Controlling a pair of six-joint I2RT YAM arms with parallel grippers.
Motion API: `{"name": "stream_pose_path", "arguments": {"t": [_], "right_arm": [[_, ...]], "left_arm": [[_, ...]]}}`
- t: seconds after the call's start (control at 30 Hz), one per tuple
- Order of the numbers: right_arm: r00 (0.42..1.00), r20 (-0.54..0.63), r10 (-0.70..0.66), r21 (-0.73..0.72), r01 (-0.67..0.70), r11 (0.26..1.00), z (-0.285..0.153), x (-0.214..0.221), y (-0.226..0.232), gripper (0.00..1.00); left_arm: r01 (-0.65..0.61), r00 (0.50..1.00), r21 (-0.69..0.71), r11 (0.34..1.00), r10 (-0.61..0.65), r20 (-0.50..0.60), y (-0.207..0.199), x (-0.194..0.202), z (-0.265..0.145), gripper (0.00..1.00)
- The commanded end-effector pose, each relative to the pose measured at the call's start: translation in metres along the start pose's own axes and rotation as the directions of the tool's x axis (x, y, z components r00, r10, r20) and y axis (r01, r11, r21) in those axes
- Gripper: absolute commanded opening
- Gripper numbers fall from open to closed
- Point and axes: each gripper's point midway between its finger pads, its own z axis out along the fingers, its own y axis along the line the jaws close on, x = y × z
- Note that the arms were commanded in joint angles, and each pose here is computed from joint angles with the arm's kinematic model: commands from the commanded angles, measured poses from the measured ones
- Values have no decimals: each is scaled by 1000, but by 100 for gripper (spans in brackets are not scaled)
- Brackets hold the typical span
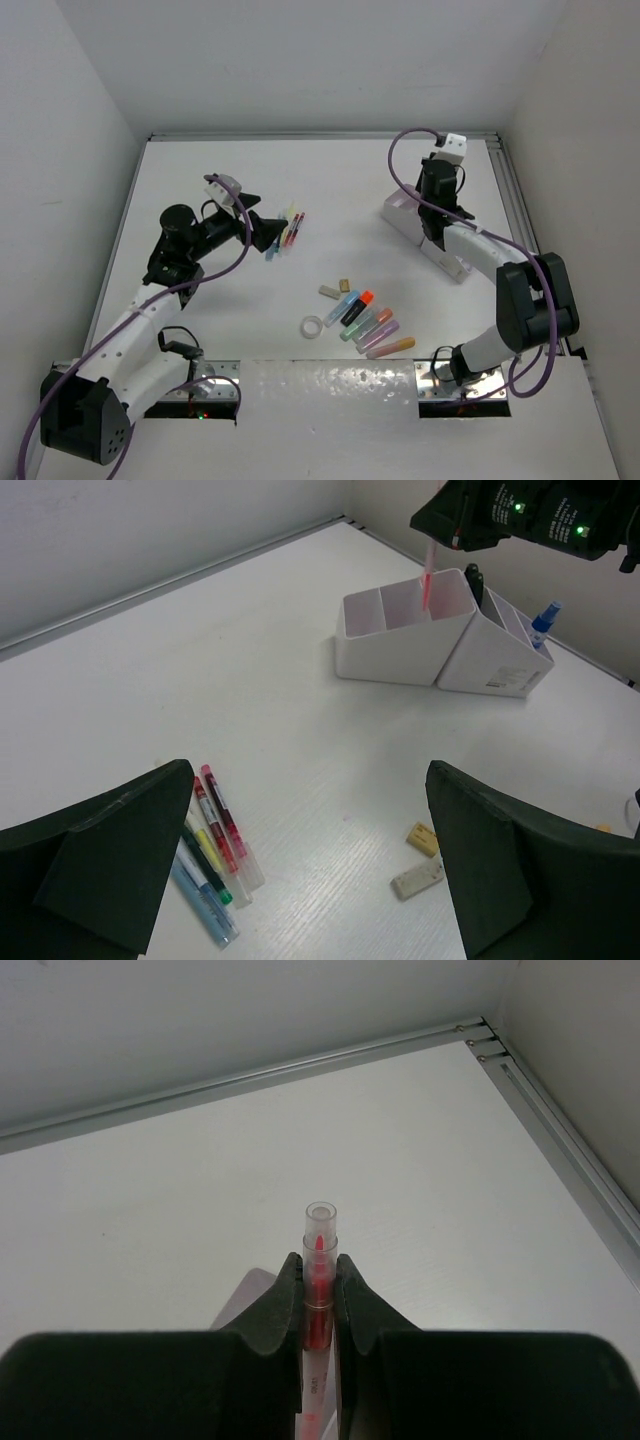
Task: Sort the stationery into containers
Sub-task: Place the pen in the storage box.
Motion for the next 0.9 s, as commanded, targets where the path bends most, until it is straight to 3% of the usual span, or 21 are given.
{"name": "stream_pose_path", "arguments": {"t": [0.0,0.17,0.47,0.87], "right_arm": [[998,53,18,51,-21,998,-5,-13,-14,0],[996,80,35,73,-41,997,-11,-17,-20,0],[982,185,29,46,-38,998,-18,-74,-17,0],[997,68,26,77,-31,997,-8,-16,-21,0]], "left_arm": [[-21,1000,-21,1000,21,16,8,-6,0,100],[-36,999,-33,999,36,24,12,-9,1,100],[-32,999,-35,999,32,20,15,-7,2,100],[-40,999,-38,998,41,22,16,-8,3,100]]}}
